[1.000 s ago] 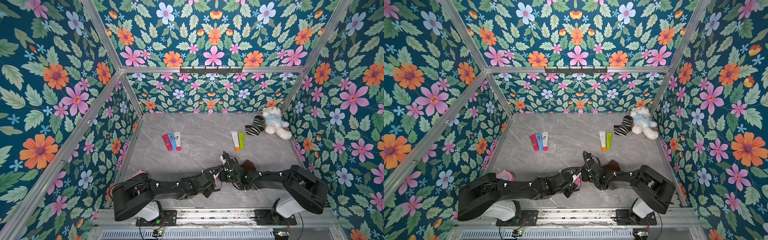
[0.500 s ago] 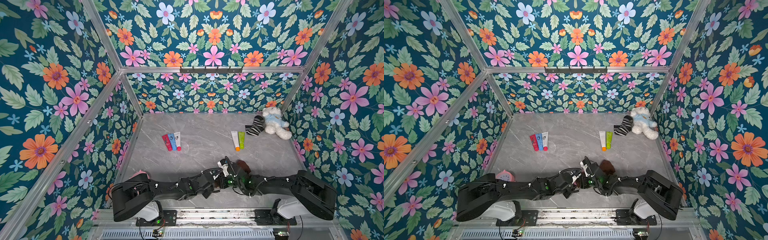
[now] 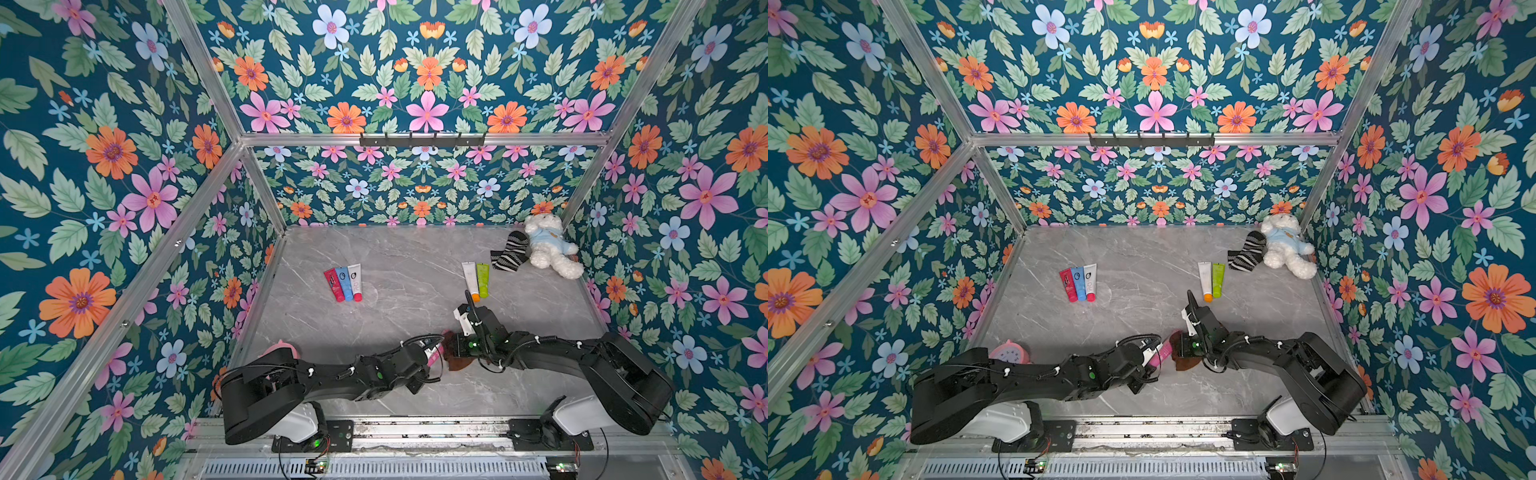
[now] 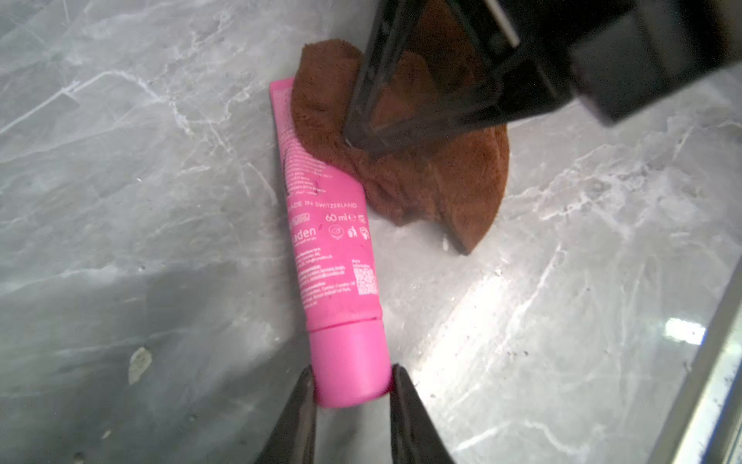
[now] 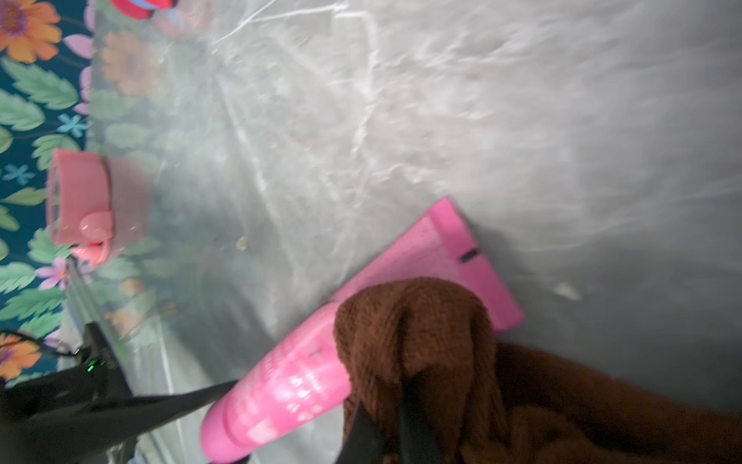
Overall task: Wipe the surface of the toothpaste tube
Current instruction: Wipe the dirt from the toothpaste tube.
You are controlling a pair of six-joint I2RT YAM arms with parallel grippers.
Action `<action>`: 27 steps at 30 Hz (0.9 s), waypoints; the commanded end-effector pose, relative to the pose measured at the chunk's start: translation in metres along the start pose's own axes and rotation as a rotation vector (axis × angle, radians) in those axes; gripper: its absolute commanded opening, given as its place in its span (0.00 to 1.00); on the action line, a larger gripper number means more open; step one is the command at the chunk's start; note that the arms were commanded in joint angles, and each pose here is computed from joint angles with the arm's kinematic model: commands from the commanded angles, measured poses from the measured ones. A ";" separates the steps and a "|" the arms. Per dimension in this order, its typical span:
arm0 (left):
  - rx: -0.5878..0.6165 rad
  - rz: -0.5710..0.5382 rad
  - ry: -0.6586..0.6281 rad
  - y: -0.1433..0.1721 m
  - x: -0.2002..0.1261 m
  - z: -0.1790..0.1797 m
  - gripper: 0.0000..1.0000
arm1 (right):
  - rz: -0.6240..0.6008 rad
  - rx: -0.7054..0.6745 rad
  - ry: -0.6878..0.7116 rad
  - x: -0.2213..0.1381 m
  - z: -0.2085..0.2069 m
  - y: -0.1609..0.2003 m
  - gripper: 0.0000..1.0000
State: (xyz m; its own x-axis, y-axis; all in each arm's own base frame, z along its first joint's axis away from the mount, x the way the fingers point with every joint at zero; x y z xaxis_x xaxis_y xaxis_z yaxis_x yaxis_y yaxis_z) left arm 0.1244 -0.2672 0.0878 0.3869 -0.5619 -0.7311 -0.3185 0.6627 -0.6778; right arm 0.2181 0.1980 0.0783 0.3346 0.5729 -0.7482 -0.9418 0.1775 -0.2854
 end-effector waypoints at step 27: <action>0.017 -0.040 0.070 -0.010 0.004 -0.009 0.00 | 0.001 -0.058 0.010 -0.015 0.004 0.004 0.00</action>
State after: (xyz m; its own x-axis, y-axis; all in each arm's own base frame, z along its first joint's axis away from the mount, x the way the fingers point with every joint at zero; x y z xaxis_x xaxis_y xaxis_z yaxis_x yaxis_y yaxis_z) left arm 0.1213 -0.2746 0.0851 0.3375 -0.5849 -0.7375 -0.3163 0.6675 -0.6741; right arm 0.1998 0.2084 0.0937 0.3072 0.6273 -0.7156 -0.9450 0.1126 -0.3070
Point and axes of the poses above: each gripper's point midway between its finger pads, its own x axis out along the fingers, its own z axis along the line the jaws close on, y = z × x, the point moved 7 cm from there along -x, back along the fingers, and after that the axes turned 12 degrees about x, right-handed, at the moved point
